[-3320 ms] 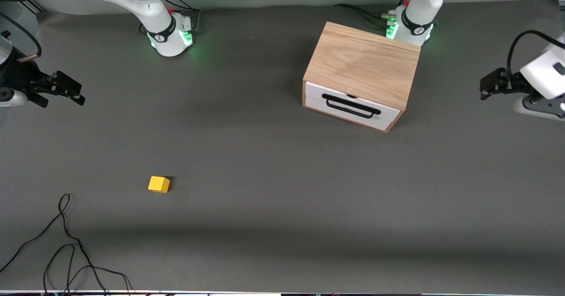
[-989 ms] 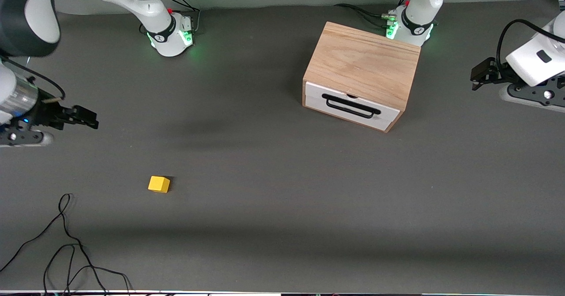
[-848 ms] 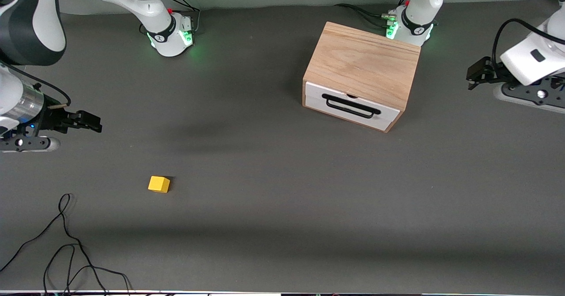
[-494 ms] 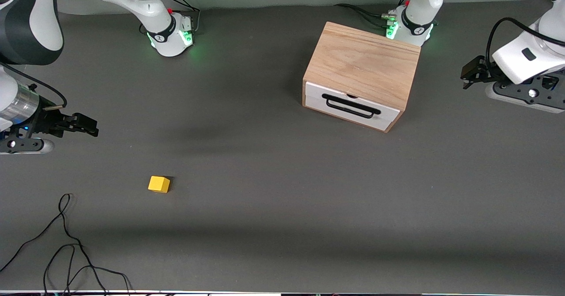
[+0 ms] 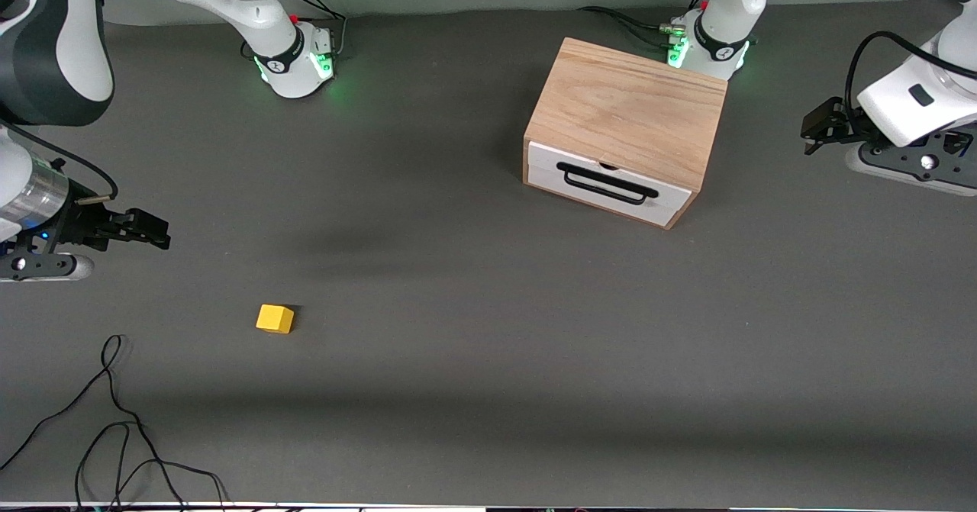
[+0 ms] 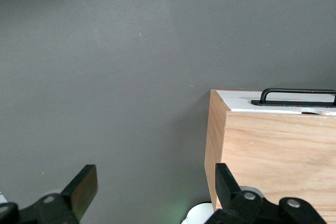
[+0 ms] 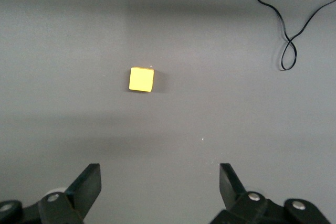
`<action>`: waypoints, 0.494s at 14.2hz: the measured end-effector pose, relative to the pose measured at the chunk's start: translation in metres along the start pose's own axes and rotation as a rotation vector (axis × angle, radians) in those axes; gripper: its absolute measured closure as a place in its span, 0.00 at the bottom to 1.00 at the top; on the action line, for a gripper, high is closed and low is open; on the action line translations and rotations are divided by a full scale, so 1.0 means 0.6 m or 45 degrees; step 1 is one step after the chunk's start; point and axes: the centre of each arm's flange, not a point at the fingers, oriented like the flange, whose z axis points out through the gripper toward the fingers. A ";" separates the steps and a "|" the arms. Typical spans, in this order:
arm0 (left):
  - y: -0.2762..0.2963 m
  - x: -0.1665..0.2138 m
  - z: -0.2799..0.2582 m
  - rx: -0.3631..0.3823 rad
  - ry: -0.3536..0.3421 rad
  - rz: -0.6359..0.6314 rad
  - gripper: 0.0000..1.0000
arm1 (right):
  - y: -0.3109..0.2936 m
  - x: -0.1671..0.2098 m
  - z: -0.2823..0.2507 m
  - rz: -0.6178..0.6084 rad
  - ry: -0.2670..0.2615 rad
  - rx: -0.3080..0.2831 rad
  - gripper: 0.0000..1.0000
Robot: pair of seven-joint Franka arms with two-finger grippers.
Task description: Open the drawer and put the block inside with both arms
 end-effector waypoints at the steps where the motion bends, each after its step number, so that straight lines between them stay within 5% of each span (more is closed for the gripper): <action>1: -0.006 -0.001 0.000 -0.001 0.000 -0.009 0.00 | -0.001 0.006 -0.001 0.000 0.010 -0.003 0.00; 4: -0.029 -0.006 0.002 -0.008 -0.001 -0.037 0.00 | -0.006 0.031 -0.024 0.001 0.063 -0.005 0.00; 7: -0.033 -0.007 0.003 -0.011 -0.001 -0.040 0.00 | -0.019 0.061 -0.036 0.026 0.103 0.100 0.00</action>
